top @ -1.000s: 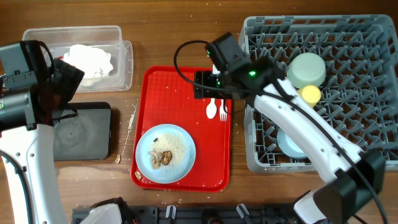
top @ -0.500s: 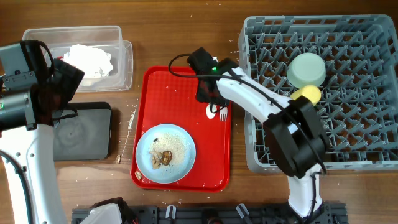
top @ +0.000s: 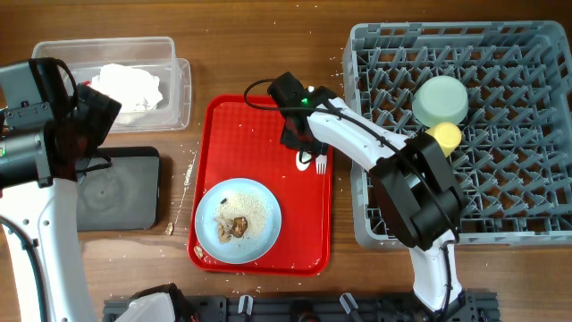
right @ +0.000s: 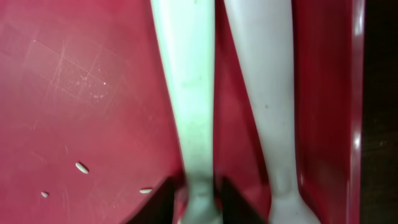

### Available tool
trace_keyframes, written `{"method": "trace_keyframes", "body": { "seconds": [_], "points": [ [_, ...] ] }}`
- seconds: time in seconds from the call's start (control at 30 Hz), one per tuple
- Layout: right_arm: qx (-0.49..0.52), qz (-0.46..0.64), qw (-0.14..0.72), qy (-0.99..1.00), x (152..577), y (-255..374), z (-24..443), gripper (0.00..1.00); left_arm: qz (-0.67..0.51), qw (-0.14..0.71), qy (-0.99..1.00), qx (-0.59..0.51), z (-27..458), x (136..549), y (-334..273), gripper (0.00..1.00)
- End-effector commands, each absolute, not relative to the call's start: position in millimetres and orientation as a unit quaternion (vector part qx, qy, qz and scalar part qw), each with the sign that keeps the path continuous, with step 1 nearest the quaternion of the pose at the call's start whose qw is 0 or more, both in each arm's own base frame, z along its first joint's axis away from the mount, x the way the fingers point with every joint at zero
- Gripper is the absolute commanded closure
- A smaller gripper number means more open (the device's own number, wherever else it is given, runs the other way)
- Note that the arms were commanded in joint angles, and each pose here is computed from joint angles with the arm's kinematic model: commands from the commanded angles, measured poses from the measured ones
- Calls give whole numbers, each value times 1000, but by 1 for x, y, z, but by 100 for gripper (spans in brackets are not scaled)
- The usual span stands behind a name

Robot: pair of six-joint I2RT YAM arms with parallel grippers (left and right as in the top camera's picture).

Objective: Sort waste into correct bins and load items into the dishwasher rack
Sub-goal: 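Reach the right gripper to the white fork on the tray, then grasp the white fork with the right gripper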

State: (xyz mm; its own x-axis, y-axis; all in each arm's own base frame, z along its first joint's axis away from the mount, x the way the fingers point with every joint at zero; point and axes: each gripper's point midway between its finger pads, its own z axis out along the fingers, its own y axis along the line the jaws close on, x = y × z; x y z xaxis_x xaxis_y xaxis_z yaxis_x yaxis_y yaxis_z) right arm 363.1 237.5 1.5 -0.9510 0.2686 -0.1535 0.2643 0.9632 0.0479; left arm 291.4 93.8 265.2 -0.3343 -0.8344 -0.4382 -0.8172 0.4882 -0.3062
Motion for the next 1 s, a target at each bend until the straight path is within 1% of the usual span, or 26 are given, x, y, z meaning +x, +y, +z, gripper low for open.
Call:
{"method": "trace_keyframes", "body": {
  "seconds": [0.0,0.03,0.13,0.23,0.4,0.57,0.67,0.77,0.87,0.97],
  "points": [
    [136,13,51,989,355,240,-13,92,-12,283,813,-510,268,291,97,0],
    [135,14,48,990,354,241,-11,96,-12,283,813,-510,268,291,97,0],
    [125,19,52,991,357,243,-5,96,-12,283,813,-510,268,291,97,0],
    [111,35,66,991,367,245,20,96,-12,283,813,-510,268,291,97,0],
    [85,73,123,986,393,237,86,96,-12,283,813,-510,268,291,97,0],
    [70,117,201,970,419,181,167,96,-12,283,813,-510,268,291,97,0],
    [67,185,194,961,414,168,194,94,-12,283,813,-510,268,291,97,0],
    [83,199,162,963,404,173,187,89,-12,283,813,-510,268,291,97,0],
    [68,163,142,974,393,187,159,79,-12,283,813,-510,268,291,97,0],
    [46,111,116,986,380,202,121,77,-12,283,813,-510,268,291,97,0]
  ]
}}
